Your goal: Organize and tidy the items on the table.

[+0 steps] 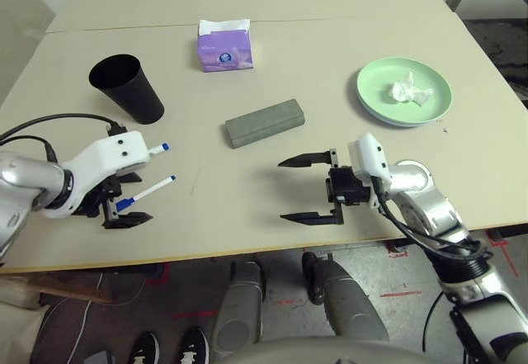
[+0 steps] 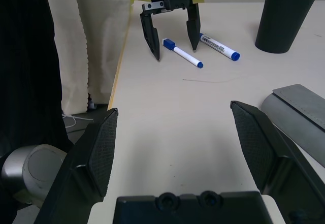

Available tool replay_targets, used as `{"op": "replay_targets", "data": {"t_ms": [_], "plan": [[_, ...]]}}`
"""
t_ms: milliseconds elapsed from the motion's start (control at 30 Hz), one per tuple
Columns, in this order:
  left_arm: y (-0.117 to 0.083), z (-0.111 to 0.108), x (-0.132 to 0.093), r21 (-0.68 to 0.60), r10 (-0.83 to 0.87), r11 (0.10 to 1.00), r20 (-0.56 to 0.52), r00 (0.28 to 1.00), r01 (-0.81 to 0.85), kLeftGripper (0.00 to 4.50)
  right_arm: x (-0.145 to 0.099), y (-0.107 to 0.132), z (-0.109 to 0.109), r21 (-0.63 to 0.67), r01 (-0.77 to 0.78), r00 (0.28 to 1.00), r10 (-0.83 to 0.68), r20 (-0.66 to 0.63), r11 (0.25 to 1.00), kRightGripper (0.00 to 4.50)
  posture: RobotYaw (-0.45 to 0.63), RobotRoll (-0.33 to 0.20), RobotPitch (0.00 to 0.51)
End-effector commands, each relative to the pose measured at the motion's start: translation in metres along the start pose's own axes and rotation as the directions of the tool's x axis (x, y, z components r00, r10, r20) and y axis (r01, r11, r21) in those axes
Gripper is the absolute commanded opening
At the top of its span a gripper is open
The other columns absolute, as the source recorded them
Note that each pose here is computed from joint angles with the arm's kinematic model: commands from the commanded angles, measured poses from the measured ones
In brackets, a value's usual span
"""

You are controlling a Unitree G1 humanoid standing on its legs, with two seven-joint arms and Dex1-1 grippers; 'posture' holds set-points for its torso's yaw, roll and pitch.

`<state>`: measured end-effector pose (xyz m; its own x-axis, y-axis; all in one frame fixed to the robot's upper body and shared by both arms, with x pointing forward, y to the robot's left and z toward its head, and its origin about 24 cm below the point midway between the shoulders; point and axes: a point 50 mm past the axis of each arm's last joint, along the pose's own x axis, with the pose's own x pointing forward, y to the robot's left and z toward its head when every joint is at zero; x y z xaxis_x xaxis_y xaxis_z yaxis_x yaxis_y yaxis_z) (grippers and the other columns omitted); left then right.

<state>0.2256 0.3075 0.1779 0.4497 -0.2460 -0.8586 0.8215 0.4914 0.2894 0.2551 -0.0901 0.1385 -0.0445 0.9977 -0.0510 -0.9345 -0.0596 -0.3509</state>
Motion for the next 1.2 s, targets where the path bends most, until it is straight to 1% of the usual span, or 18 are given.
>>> {"op": "replay_targets", "data": {"t_ms": [33,100,200,233,367,467,567,767,867,1067,1200], "plan": [[-0.002,-0.004,0.006,-0.011,-0.017,1.000,-0.017,1.000,0.017,4.48,0.002,0.002,0.001,-0.008,-0.019,1.000,0.019,-0.004,1.000,4.50,-0.01,0.000,0.258],[-0.002,-0.005,0.006,-0.011,-0.018,1.000,-0.017,1.000,0.017,4.48,0.003,0.002,0.002,-0.011,-0.017,1.000,0.017,-0.003,1.000,4.50,-0.02,0.000,0.256],[-0.003,-0.006,0.008,-0.012,-0.019,1.000,-0.020,1.000,0.018,3.90,0.003,0.001,0.002,-0.014,-0.015,1.000,0.015,-0.002,1.000,4.50,-0.02,0.000,0.255],[-0.003,-0.007,0.008,-0.013,-0.018,1.000,-0.022,1.000,0.017,3.49,0.003,0.001,0.003,-0.015,-0.014,1.000,0.014,-0.001,1.000,4.50,-0.02,0.000,0.254],[-0.004,-0.009,0.010,-0.027,-0.023,0.999,-0.026,0.999,0.022,2.15,0.003,0.000,0.005,-0.020,-0.009,1.000,0.009,0.003,1.000,4.50,-0.02,0.000,0.256],[-0.004,-0.008,0.010,-0.030,-0.021,0.999,-0.018,1.000,0.020,1.00,0.003,0.000,0.006,-0.022,-0.008,1.000,0.008,0.005,1.000,4.50,-0.02,0.000,0.257],[-0.004,-0.007,0.010,-0.035,-0.015,0.999,-0.010,1.000,0.014,0.02,0.004,-0.001,0.008,-0.024,-0.008,1.000,0.008,0.007,1.000,4.50,-0.01,0.000,0.256],[-0.006,-0.009,0.011,-0.044,-0.022,0.999,-0.007,1.000,0.021,0.02,0.004,-0.001,0.008,-0.025,-0.012,1.000,0.012,0.006,1.000,4.50,-0.01,0.000,0.254],[-0.006,-0.007,0.007,-0.058,-0.032,0.998,0.002,0.999,0.032,0.02,0.003,-0.001,0.008,-0.024,-0.015,1.000,0.015,0.004,1.000,4.50,0.00,0.000,0.253],[0.005,0.008,-0.019,-0.131,-0.003,0.991,0.090,0.996,0.015,0.02,0.004,-0.002,0.007,-0.021,-0.016,1.000,0.016,0.004,1.000,4.50,0.00,0.000,0.252],[0.012,0.023,-0.037,-0.193,0.019,0.981,0.186,0.982,0.017,0.02,0.004,-0.002,0.005,-0.020,-0.020,1.000,0.020,0.003,1.000,4.50,0.01,0.000,0.245]]}}
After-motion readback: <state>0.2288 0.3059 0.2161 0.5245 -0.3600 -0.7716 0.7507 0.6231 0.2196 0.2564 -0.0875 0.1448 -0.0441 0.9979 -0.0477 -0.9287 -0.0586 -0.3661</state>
